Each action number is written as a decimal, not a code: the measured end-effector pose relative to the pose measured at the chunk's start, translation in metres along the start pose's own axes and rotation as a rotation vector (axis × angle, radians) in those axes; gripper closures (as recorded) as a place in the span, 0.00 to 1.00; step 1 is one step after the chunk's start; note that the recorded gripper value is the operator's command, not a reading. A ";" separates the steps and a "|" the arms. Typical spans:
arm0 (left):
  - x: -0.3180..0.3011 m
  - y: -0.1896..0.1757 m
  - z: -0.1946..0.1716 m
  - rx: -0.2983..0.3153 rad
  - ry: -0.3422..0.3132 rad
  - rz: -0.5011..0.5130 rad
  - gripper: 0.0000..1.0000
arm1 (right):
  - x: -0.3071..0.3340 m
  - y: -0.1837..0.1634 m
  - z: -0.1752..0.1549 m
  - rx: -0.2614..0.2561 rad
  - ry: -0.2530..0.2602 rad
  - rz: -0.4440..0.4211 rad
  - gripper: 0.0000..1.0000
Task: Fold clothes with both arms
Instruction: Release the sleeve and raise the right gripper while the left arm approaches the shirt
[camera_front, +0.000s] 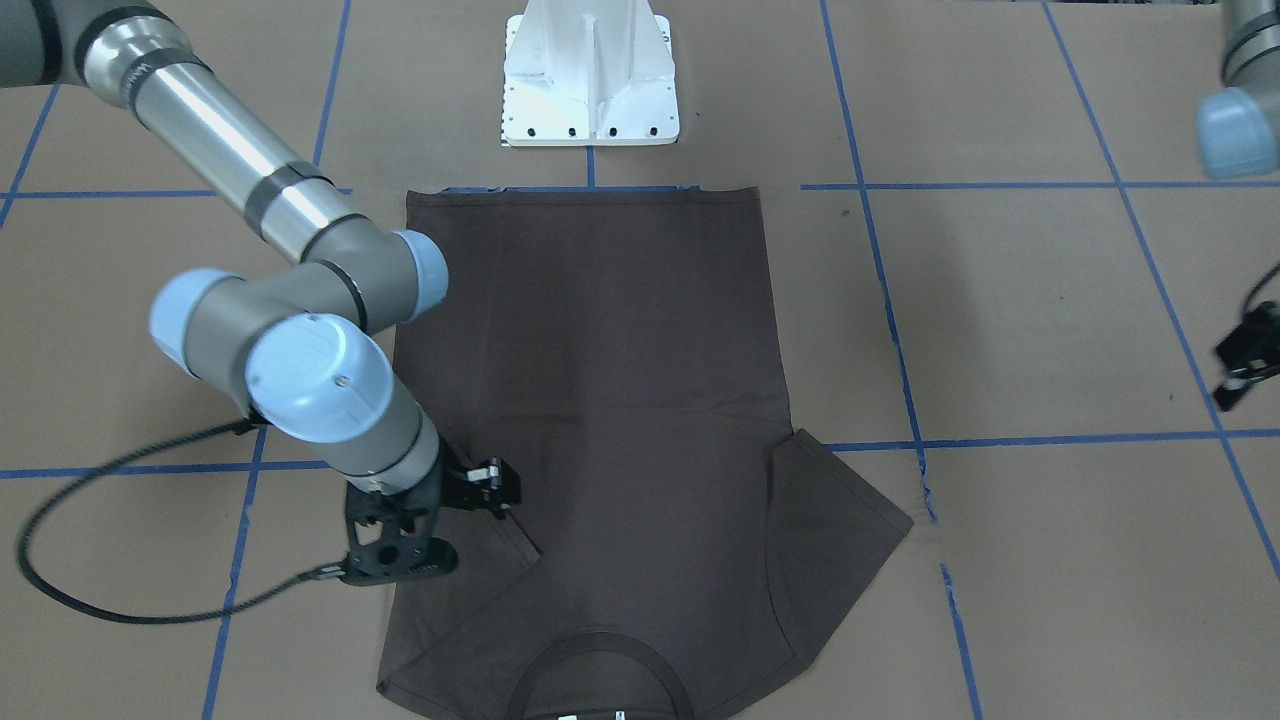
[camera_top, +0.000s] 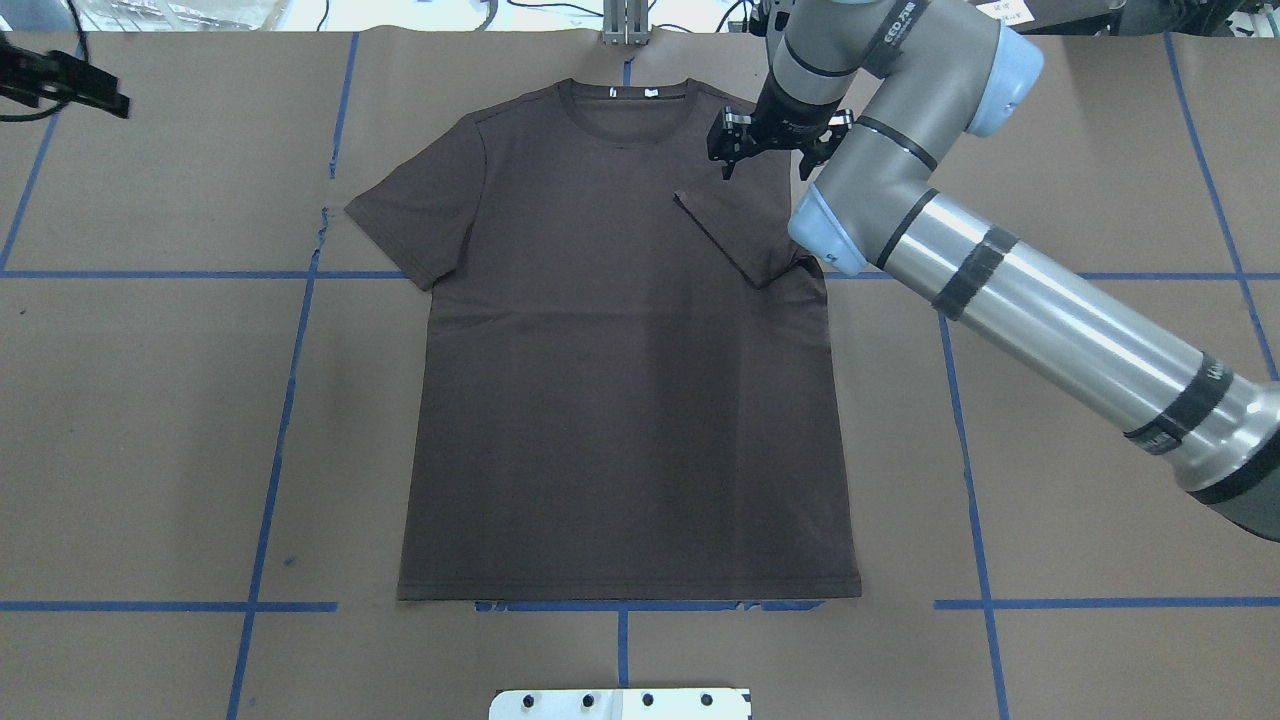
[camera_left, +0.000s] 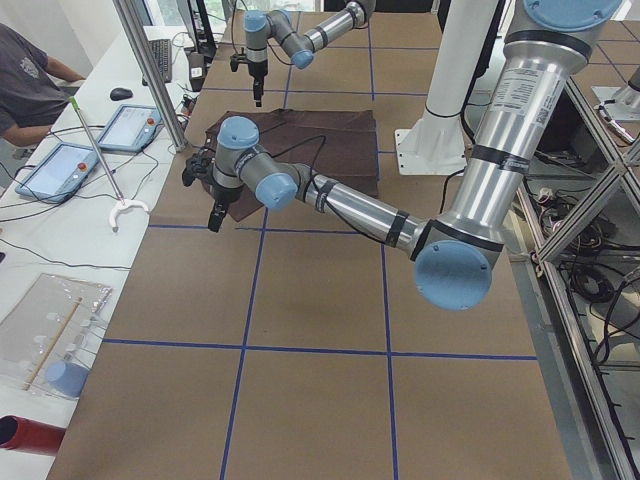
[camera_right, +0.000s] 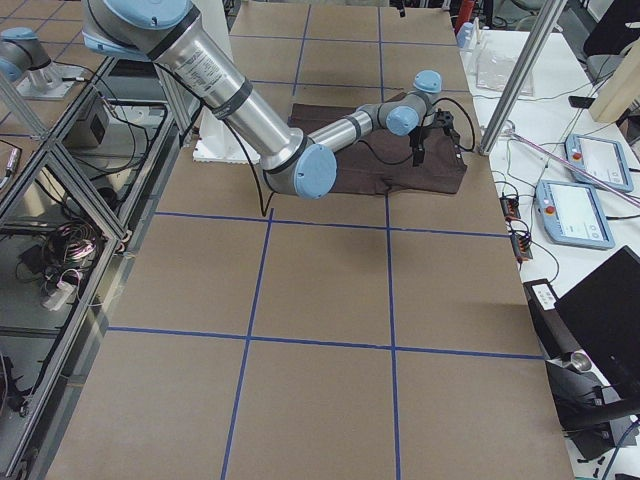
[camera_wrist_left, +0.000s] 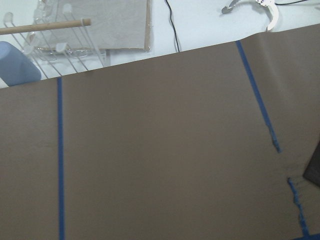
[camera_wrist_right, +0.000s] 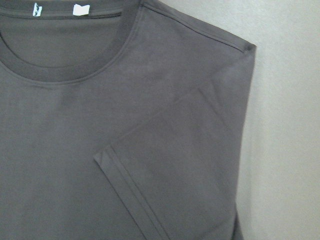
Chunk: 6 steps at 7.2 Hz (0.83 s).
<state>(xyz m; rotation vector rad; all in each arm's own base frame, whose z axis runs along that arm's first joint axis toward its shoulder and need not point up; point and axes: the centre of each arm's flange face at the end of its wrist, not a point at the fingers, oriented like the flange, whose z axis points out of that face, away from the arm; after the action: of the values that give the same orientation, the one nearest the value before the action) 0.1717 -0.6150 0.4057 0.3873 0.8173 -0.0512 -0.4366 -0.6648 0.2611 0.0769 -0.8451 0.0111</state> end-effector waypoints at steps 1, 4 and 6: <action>0.055 0.011 0.037 0.002 0.019 -0.060 0.00 | 0.027 0.004 -0.020 -0.016 0.003 0.015 0.00; 0.118 0.035 0.146 0.083 0.025 -0.167 0.00 | 0.111 0.012 -0.055 -0.053 -0.044 -0.015 0.00; 0.140 0.041 0.186 0.098 0.003 -0.156 0.01 | 0.112 0.015 -0.060 -0.050 -0.053 -0.020 0.00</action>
<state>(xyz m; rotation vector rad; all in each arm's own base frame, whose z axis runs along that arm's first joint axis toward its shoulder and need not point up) 0.4056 -0.6282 0.4332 0.4160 0.8489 -0.2365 -0.3180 -0.6479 0.3064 0.0382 -0.8971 -0.0307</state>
